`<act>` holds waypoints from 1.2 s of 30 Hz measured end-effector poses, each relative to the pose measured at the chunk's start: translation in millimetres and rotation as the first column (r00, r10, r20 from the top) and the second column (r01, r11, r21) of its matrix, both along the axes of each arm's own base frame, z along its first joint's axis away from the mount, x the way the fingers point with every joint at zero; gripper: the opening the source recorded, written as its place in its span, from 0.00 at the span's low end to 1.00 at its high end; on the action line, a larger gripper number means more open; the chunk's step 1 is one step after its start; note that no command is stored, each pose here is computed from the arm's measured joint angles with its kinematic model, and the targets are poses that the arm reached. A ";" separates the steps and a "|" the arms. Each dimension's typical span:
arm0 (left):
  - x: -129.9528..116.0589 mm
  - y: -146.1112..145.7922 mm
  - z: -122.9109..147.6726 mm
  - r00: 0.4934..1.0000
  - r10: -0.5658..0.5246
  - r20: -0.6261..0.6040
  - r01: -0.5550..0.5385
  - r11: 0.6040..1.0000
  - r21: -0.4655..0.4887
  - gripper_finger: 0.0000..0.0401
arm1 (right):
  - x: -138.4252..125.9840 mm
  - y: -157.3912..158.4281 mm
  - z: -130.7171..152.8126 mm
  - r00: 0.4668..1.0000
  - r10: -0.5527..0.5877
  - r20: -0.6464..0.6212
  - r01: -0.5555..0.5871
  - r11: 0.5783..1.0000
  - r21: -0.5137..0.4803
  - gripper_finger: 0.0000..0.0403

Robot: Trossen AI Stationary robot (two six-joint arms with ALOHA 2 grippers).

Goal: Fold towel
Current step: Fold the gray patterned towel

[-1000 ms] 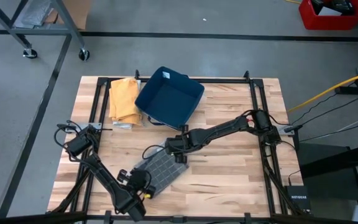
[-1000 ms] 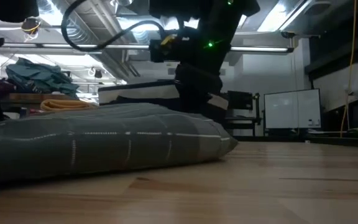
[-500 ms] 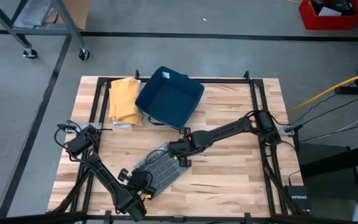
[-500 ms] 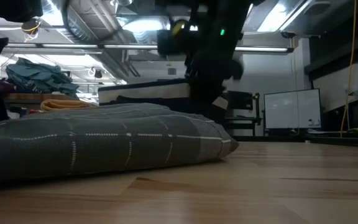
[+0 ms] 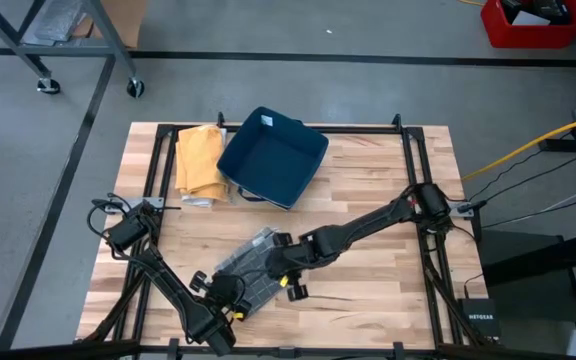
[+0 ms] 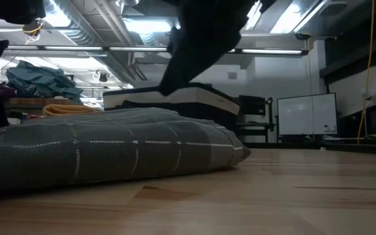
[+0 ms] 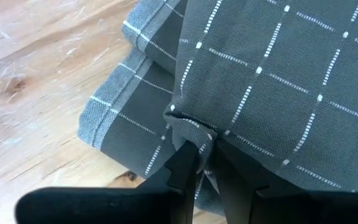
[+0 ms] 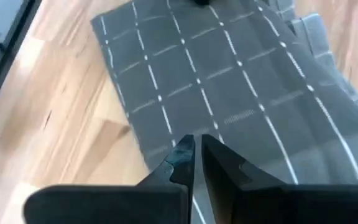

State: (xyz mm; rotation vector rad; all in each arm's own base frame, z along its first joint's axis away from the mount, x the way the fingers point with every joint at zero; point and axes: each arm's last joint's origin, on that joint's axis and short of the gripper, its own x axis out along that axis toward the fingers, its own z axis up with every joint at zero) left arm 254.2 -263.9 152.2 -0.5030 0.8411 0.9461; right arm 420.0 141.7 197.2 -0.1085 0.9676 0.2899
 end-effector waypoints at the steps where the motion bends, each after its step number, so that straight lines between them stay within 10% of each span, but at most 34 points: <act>1: -0.1 0.1 0.0 1.000 0.000 -0.001 0.000 1.000 0.001 0.12 | 2.3 0.5 -3.6 1.000 0.000 0.005 0.000 1.000 0.005 0.09; 22: -7.1 7.3 2.0 0.981 0.192 0.021 -0.192 0.981 -0.002 0.12 | 9.8 -44.2 -40.5 0.940 -0.220 -0.260 0.255 0.961 0.108 0.09; 36: -14.8 7.6 3.1 0.980 -0.014 -0.199 0.031 0.996 0.084 0.19 | 8.0 -44.3 -41.5 0.936 -0.218 -0.278 0.254 0.962 0.100 0.09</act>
